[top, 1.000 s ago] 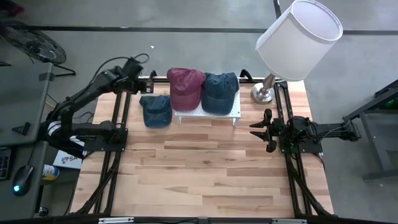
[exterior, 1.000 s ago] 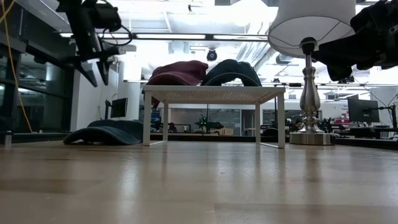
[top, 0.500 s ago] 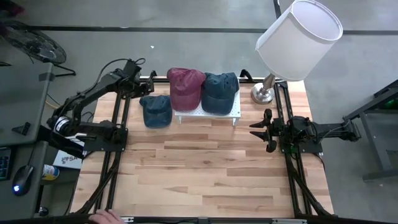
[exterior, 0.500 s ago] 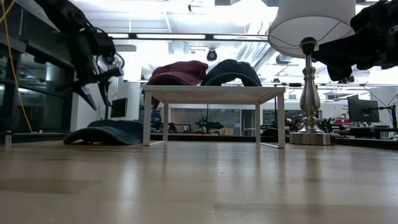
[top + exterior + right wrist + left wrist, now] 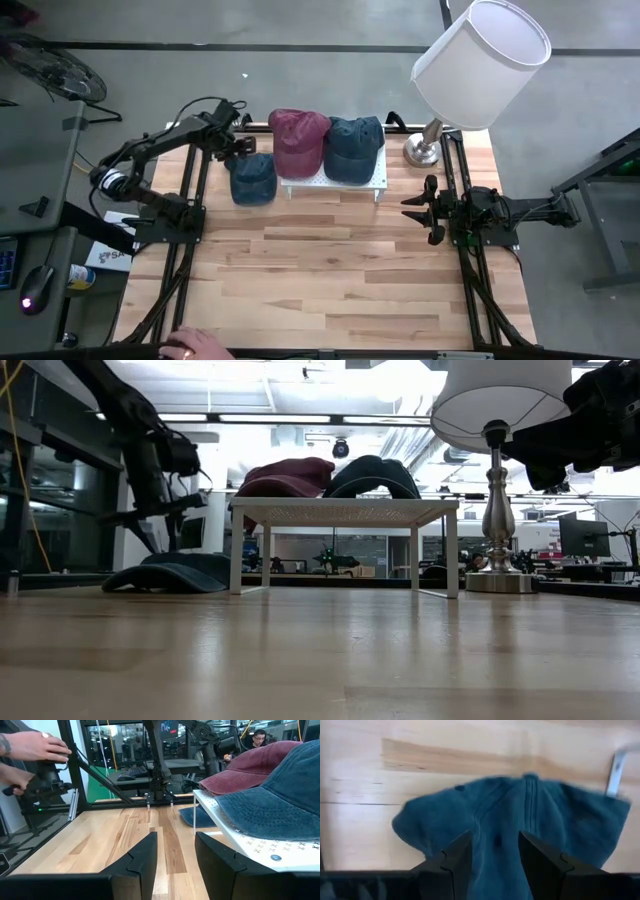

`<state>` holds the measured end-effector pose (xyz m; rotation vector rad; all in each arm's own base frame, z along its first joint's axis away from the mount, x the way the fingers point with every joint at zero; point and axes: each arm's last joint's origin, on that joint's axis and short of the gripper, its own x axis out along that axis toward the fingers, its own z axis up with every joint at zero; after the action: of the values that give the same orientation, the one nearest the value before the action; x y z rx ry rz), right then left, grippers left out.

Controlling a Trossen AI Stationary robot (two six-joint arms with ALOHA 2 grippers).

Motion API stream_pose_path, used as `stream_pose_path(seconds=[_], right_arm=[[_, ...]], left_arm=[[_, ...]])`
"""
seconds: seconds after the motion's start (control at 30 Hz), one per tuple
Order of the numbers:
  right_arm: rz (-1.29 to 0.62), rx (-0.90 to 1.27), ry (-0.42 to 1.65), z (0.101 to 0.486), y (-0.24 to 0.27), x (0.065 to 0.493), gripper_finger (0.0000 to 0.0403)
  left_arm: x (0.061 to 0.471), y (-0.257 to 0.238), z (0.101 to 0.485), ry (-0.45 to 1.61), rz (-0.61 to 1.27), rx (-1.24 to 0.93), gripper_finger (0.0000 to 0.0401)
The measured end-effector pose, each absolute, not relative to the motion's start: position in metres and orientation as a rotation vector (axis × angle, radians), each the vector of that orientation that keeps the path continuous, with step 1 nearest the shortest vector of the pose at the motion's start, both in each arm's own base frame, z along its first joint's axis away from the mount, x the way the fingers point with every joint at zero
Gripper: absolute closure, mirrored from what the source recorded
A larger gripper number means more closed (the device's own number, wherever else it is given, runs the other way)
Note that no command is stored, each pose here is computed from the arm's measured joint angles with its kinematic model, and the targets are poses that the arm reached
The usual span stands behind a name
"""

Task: Pick & Place hat
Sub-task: Stack the blue cap on top of the blue cap on the shelf

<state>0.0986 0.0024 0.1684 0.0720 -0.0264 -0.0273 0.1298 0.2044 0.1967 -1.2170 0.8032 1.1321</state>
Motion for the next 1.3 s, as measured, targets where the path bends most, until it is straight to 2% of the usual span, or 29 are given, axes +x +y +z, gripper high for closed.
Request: stream_pose_path(seconds=[0.2, 0.6, 0.93, 1.3], right_arm=[[-0.028, 0.072, -0.026, 0.168, 0.002, 0.099, 0.0276], [-0.028, 0.072, -0.026, 0.168, 0.002, 0.099, 0.0276], [-0.028, 0.072, -0.026, 0.169, 0.002, 0.099, 0.0276], [-0.028, 0.072, -0.026, 0.168, 0.002, 0.099, 0.0276]], left_arm=[[0.131, 0.207, 0.188, 0.902, 1.089, -1.142, 0.0245], [0.131, 0.213, 0.189, 0.96, 1.052, -0.997, 0.0245], [0.134, 0.211, 0.193, 1.088, 0.828, -0.779, 0.0245], [0.136, 0.21, 0.187, 1.145, 0.853, -0.783, 0.0245]])
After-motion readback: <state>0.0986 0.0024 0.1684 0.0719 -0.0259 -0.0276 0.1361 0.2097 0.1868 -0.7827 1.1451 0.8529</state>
